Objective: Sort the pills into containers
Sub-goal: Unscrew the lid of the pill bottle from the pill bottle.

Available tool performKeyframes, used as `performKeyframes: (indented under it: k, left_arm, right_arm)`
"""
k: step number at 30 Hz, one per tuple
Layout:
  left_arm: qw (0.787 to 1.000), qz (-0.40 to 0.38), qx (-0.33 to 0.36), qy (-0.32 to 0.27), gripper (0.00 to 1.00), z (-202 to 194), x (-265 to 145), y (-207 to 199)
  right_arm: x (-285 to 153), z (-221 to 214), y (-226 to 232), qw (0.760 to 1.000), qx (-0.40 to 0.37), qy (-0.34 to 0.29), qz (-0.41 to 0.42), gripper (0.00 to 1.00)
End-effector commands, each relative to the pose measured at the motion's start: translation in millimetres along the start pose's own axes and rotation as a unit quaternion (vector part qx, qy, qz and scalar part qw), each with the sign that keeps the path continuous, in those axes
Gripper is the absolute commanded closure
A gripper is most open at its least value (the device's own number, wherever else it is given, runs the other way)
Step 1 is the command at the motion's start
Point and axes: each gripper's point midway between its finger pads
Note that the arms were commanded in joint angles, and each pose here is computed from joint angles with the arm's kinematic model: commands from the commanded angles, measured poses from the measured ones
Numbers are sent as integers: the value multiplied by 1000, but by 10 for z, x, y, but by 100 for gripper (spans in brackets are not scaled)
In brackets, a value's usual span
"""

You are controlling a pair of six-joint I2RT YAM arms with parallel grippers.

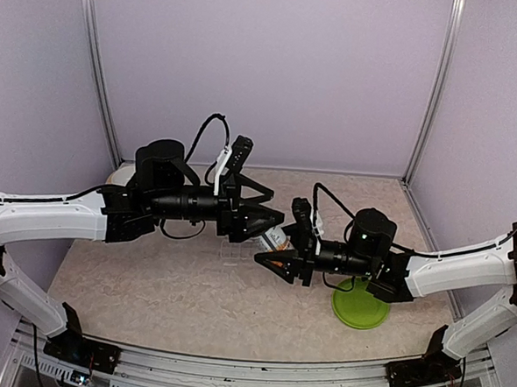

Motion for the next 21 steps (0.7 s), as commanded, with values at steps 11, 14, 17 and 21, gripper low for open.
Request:
performKeyframes:
  k: [11, 14, 17, 21]
  left_arm:
    - [999, -36, 15, -13, 23, 81, 41, -189]
    - [999, -31, 14, -12, 26, 66, 28, -180]
    - [999, -26, 13, -13, 30, 62, 14, -173]
    - [1000, -22, 11, -13, 30, 43, -10, -165]
  right_arm:
    - [0, 225, -126, 998, -3, -41, -40, 100]
    - [-45, 217, -197, 998, 2, -43, -56, 100]
    - [-105, 218, -240, 997, 5, -47, -69, 100]
    - [-160, 236, -253, 996, 1, -49, -75, 100]
Point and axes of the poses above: each gripper's point midway between its finger pads, its own x axis out along the fingers, its own y axis along the line the jaws close on, z = x × y, and after that the axes turned 4 degrees about x, right-handed
